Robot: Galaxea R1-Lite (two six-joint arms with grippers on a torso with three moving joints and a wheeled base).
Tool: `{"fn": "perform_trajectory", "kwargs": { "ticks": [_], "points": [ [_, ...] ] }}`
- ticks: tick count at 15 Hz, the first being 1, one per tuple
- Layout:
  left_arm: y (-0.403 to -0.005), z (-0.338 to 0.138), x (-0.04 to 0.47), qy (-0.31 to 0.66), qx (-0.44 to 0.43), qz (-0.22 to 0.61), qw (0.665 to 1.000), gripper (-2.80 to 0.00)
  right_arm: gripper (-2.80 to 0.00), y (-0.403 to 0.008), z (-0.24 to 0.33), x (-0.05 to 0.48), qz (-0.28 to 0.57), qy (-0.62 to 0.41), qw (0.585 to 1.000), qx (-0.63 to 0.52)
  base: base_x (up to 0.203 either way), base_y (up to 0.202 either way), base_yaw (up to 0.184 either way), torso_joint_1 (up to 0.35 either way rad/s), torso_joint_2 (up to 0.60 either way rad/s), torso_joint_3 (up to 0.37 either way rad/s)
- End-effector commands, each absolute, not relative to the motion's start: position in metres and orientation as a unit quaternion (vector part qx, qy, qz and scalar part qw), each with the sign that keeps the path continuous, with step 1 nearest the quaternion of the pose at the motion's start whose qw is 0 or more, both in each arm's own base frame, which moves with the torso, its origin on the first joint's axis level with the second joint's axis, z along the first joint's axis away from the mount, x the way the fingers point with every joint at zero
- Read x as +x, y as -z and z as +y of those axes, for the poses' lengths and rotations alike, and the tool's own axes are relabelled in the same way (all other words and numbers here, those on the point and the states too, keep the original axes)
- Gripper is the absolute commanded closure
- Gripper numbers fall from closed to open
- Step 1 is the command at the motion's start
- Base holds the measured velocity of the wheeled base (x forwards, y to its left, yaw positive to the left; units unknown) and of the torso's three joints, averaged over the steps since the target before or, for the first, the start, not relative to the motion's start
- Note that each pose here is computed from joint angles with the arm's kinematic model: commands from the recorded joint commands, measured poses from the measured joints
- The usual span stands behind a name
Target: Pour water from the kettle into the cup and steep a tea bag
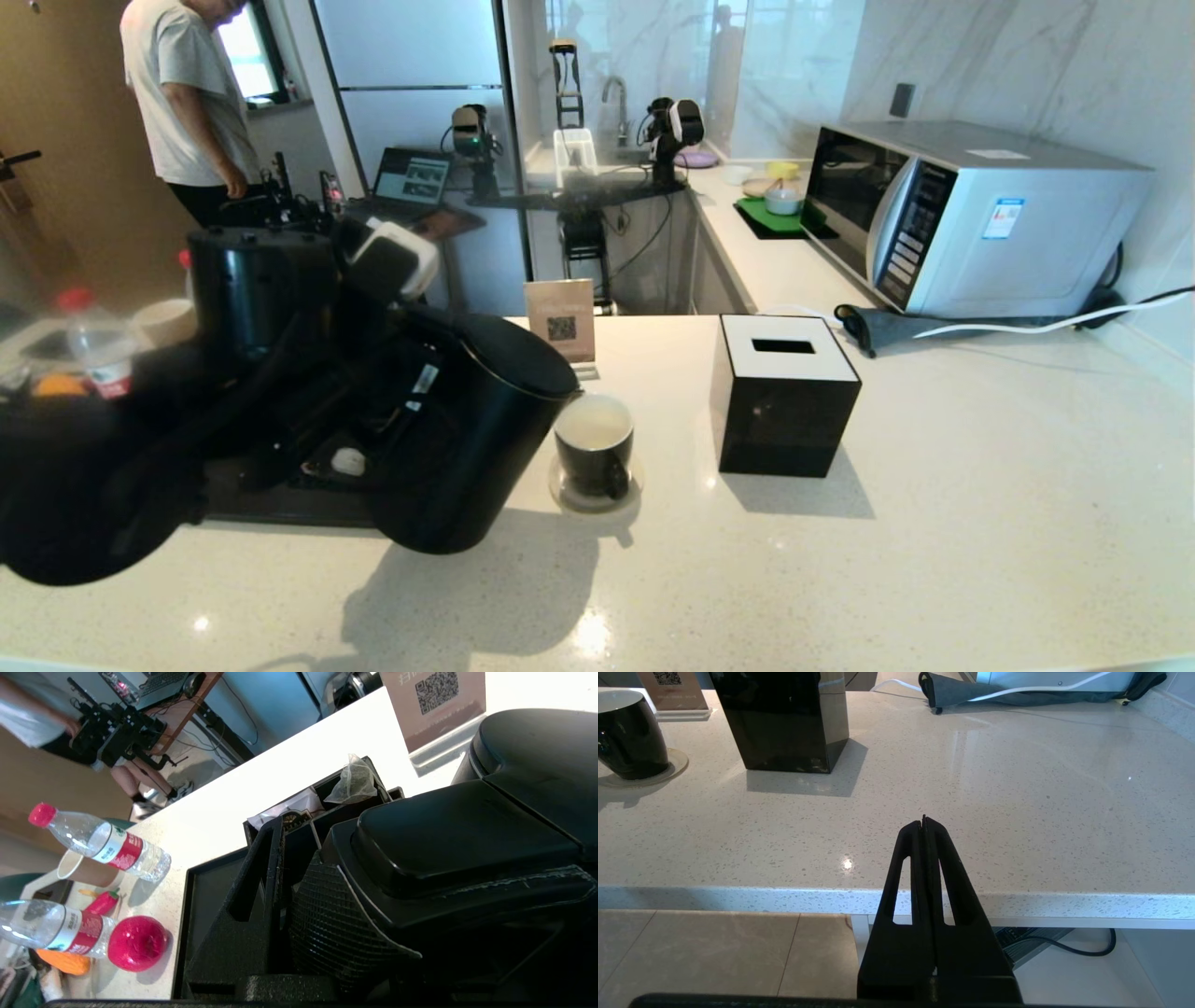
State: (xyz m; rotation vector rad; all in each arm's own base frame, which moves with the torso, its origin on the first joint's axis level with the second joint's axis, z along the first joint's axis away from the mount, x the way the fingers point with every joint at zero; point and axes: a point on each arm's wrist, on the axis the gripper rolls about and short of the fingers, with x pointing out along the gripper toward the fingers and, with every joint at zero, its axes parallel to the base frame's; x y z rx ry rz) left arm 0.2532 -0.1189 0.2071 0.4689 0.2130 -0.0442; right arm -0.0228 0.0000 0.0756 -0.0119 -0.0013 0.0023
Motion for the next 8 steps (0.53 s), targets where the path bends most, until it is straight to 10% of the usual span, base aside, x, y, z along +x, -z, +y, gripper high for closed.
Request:
{"fn": "perform_trajectory", "kwargs": {
  "ticks": [1,8],
  "points": [
    [-0.210,-0.113,0.243,0.017,0.215,0.093,0.972,0.00,0.00,-0.076,0.000,-0.023,-0.001,-0.002,1.000,-0.006,0.000,0.000,0.000,0.000,0.00,0.000],
    [-0.212,-0.098,0.216,0.005,0.176,0.062,0.982,0.00,0.00,-0.076,0.000,-0.023,-0.001,-0.002,1.000,-0.006,0.000,0.000,0.000,0.000,0.00,0.000]
  ]
}}
